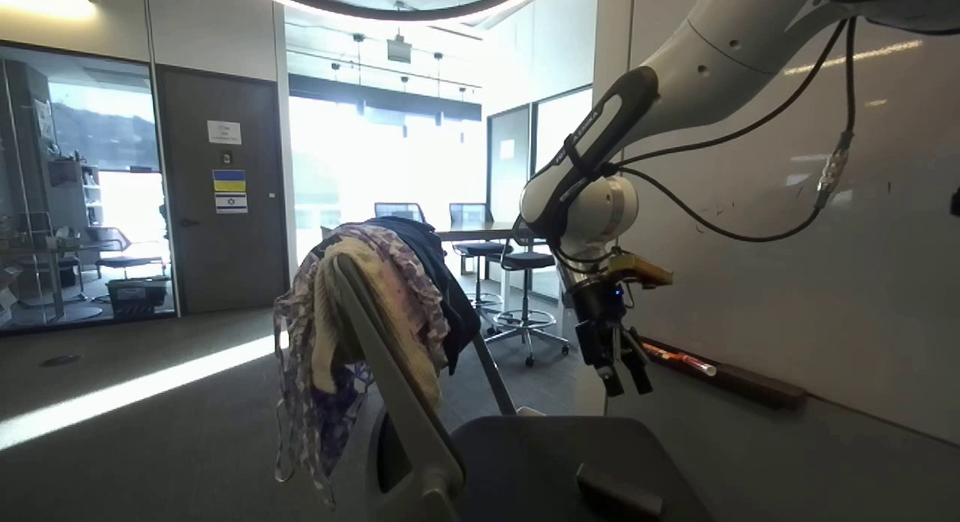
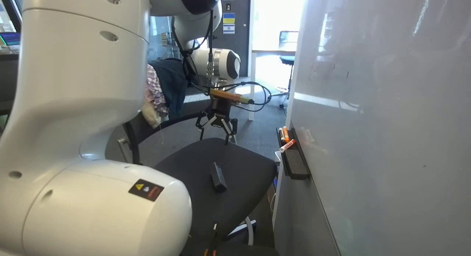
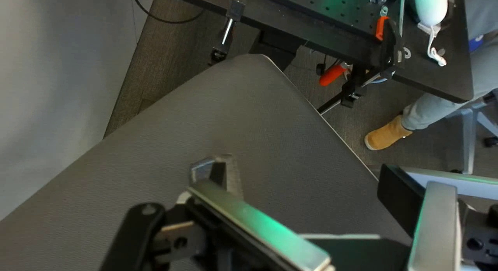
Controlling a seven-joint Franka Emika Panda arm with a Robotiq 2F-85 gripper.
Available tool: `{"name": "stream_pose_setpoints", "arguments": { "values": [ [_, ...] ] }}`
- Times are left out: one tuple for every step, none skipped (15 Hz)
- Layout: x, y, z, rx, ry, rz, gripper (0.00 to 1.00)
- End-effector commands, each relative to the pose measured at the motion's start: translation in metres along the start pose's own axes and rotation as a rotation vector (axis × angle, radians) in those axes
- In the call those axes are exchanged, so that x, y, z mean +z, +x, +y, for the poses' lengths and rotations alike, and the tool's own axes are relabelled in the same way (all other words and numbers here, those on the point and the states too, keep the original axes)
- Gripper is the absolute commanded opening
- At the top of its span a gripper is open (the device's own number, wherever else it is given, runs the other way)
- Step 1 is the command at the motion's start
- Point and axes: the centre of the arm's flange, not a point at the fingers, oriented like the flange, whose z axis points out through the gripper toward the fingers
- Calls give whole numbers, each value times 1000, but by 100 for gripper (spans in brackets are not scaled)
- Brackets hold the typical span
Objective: Use the black eraser to wipe the writings on the whiteboard
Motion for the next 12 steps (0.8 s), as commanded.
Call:
{"name": "stream_pose_setpoints", "arguments": {
  "values": [
    [-34,-45,17,0,36,105,100],
    [-39,-55,21,5,43,138,100],
    [-45,-66,25,14,54,182,100],
    [-51,-78,28,21,59,230,100],
    [-56,-87,30,39,67,270,100],
    [-61,-99,29,46,68,303,100],
    [-66,-109,28,56,73,337,100],
    [-67,-128,15,57,71,365,100],
    [-68,-141,2,47,52,388,100],
    [-67,-151,-8,36,32,409,100],
    [-66,-160,-22,25,10,415,100],
    [-76,-125,14,56,48,354,100]
  ]
}}
